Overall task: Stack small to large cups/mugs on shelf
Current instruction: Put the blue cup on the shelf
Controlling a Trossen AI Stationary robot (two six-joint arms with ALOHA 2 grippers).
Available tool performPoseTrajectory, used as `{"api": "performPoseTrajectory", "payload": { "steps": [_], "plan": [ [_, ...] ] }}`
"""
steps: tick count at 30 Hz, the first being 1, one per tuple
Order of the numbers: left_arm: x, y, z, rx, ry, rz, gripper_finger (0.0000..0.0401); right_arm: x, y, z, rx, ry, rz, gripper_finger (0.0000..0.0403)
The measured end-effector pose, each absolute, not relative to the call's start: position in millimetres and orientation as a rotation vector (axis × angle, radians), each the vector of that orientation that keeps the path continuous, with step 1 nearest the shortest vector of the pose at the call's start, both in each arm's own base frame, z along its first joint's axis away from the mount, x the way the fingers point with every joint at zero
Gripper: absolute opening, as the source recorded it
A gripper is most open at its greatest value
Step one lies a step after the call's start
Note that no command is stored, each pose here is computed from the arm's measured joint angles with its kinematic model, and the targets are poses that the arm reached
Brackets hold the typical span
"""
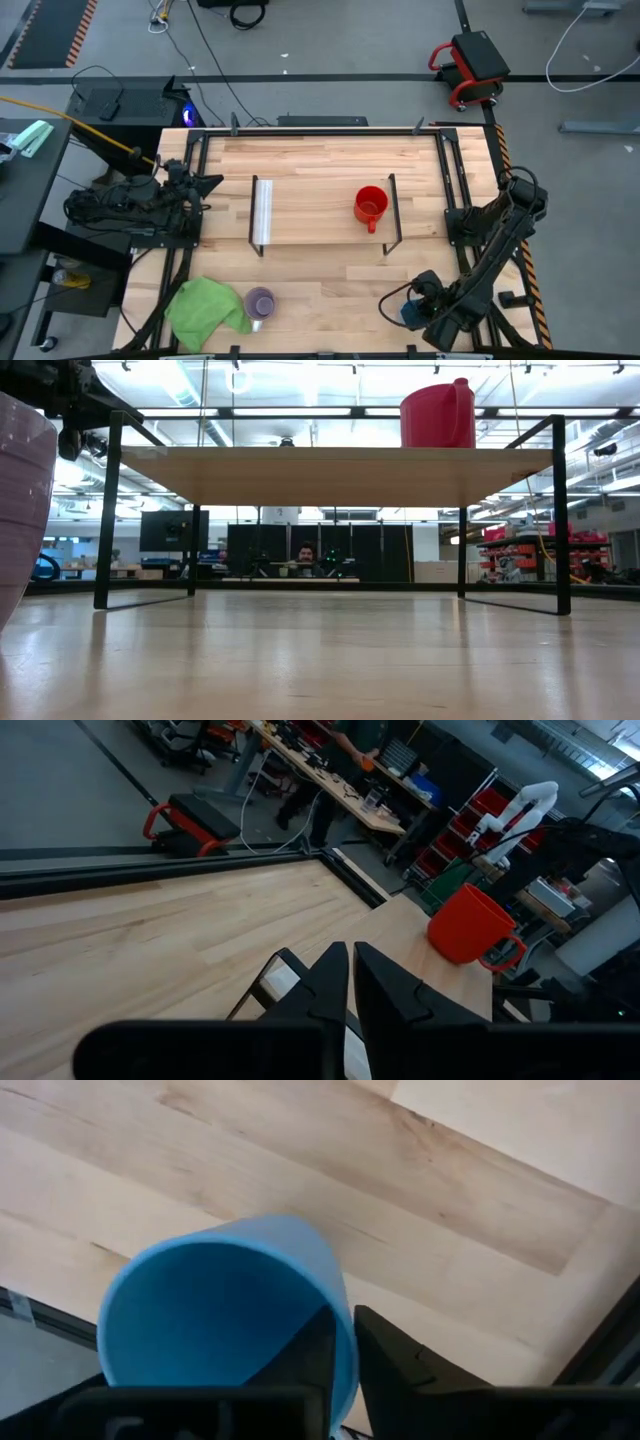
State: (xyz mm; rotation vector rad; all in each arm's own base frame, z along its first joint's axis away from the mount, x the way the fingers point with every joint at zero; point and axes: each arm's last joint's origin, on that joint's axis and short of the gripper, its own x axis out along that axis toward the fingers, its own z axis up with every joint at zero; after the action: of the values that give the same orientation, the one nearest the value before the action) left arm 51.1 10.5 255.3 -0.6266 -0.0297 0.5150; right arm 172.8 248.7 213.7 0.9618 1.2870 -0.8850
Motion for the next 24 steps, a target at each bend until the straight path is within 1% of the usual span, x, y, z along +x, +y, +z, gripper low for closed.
{"api": "performPoseTrajectory", "payload": {
  "steps": [5, 9, 14, 18, 24],
  "plan": [
    [51, 10, 255, -0.627, -0.030, 0.515, 0.0031, 180, 244, 214, 0.950, 1.315, -0.873, 0.0011],
    [51, 10, 255, -0.627, -0.030, 0.515, 0.0025, 187, 241, 216, 0.934, 1.340, -0.842, 0.0009],
    [51, 10, 255, -0.627, -0.030, 0.515, 0.0019, 204, 235, 228, 0.918, 1.369, -0.756, 0.0007],
    [51, 10, 255, -0.627, -0.030, 0.515, 0.0021, 221, 228, 247, 0.909, 1.397, -0.678, 0.0006],
    [51, 10, 255, -0.626, -0.029, 0.515, 0.0023, 245, 204, 293, 0.832, 1.408, -0.584, 0.0004]
  ]
}}
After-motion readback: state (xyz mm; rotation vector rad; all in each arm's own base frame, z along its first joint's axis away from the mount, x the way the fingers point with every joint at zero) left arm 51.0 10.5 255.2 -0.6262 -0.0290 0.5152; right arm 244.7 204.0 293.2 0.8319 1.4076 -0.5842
